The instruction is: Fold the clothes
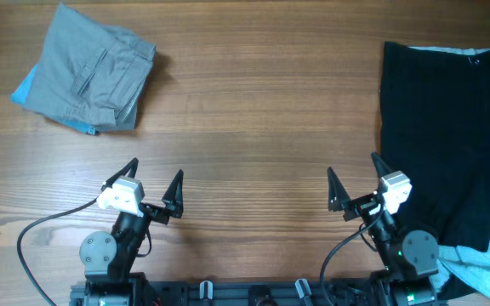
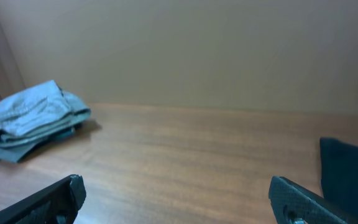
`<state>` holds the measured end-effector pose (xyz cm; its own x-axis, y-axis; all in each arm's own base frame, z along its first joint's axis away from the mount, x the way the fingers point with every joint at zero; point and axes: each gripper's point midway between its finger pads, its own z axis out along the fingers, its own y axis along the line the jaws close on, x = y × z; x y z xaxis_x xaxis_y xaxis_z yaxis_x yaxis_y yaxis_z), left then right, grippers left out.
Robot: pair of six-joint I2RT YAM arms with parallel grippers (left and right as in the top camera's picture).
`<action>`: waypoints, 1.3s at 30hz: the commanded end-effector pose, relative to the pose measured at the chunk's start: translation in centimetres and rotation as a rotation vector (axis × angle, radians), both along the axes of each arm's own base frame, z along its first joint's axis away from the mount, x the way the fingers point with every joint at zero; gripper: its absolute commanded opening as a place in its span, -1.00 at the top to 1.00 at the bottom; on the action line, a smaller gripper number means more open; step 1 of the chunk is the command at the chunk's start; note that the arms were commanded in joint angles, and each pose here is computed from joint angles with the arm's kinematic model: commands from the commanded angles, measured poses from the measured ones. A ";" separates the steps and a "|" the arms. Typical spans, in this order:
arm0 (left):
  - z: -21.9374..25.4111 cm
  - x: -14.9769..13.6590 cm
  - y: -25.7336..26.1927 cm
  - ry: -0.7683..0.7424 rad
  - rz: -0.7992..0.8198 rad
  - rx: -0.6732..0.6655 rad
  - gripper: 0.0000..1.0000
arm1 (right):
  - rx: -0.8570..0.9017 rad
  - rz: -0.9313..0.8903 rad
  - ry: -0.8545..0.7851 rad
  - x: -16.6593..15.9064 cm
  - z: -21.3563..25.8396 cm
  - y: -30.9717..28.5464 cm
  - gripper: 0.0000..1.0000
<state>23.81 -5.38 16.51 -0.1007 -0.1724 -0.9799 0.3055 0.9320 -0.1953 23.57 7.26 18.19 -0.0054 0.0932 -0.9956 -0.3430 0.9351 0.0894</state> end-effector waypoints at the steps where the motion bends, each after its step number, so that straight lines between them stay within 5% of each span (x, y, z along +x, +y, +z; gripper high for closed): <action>1: 0.2 -0.1 0.0 -0.005 -0.004 -0.009 -1.00 | 0.013 0.008 0.026 0.0 -0.5 0.1 -1.00; 12: 0.0 -0.1 0.0 0.002 -0.005 -0.010 -1.00 | 0.021 0.013 0.030 -0.1 -0.5 0.1 -0.99; 16: 0.7 -0.5 -1.2 -0.015 -0.077 -0.038 -1.00 | 0.153 0.043 0.035 -0.2 0.5 0.5 -0.99; 20: 4.7 -1.2 -1.6 -0.076 -0.105 -0.138 -1.00 | 0.125 0.229 -0.059 -2.2 3.8 3.2 -0.99; 26: 12.0 -2.6 0.0 -0.144 -0.008 -0.114 -1.00 | 0.086 0.234 -0.044 -3.4 8.0 3.1 -0.99; 31: 13.1 -2.2 3.1 0.148 0.191 -0.027 -1.00 | 0.062 0.211 0.214 -2.8 8.0 3.1 -1.00; 39: 11.2 1.5 3.3 0.645 0.198 0.012 -1.00 | 0.042 0.203 0.552 0.9 7.9 3.9 -0.99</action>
<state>23.21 -2.89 27.93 -0.5380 -0.2480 -0.8056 0.0153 0.9527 -0.3035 22.88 10.60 24.60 -0.5033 0.0897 -0.8595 -0.4063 0.8533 0.3269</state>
